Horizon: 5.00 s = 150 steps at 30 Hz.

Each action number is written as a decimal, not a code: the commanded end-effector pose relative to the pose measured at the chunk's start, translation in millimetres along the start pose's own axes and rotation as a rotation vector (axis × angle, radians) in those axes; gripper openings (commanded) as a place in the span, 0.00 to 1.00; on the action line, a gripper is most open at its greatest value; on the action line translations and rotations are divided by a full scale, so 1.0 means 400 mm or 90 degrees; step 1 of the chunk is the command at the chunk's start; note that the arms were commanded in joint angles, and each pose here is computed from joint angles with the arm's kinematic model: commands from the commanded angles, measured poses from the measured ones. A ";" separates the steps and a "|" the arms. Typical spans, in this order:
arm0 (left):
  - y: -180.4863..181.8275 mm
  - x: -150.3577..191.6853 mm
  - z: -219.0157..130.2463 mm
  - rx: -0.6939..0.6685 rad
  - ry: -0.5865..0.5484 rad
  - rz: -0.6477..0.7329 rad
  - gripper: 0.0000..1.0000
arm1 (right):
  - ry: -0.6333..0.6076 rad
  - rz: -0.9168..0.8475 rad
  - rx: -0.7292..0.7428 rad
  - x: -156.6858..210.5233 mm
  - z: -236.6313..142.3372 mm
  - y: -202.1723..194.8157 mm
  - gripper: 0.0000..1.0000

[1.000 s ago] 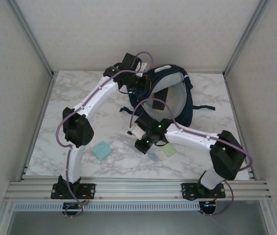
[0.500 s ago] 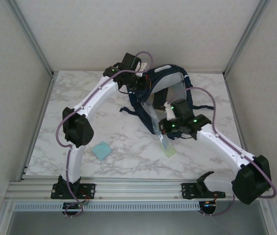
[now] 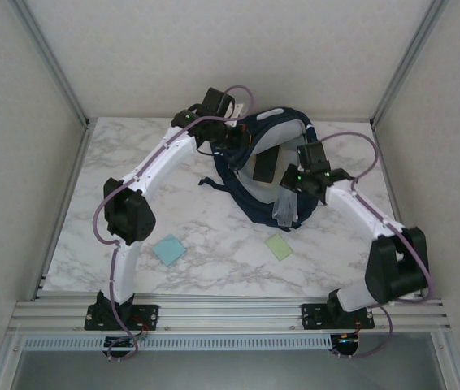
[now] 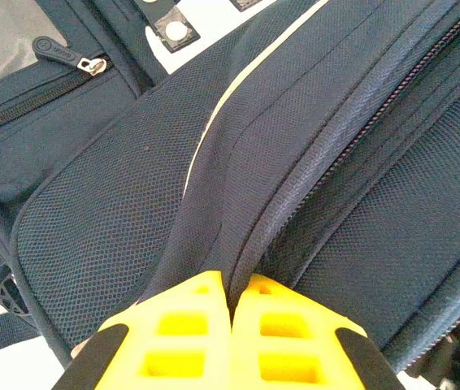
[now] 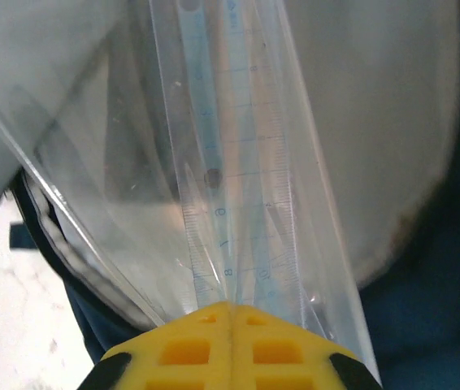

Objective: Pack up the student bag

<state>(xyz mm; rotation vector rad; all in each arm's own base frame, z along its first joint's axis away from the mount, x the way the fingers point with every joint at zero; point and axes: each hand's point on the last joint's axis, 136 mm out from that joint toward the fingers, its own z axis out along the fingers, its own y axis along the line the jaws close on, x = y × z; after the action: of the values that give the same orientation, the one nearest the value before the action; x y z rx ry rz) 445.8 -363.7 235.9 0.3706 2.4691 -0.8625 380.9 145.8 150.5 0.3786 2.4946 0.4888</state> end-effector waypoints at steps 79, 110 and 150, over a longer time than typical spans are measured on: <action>-0.273 -0.029 -0.228 0.161 -0.071 0.038 0.00 | -0.022 0.134 -0.280 -0.170 0.418 0.231 0.16; -0.145 0.008 -0.084 0.048 -0.061 0.007 0.00 | -0.016 -0.045 0.017 0.030 -0.107 -0.071 0.63; 0.446 0.114 0.146 -0.144 -0.095 -0.391 0.60 | 0.030 0.057 -0.109 0.279 -0.012 0.143 0.73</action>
<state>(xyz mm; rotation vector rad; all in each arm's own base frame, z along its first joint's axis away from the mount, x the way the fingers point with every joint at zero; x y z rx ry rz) 480.8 -254.7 75.8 -0.5078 2.5834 -0.7613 286.7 225.0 112.6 0.3980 2.5277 0.7172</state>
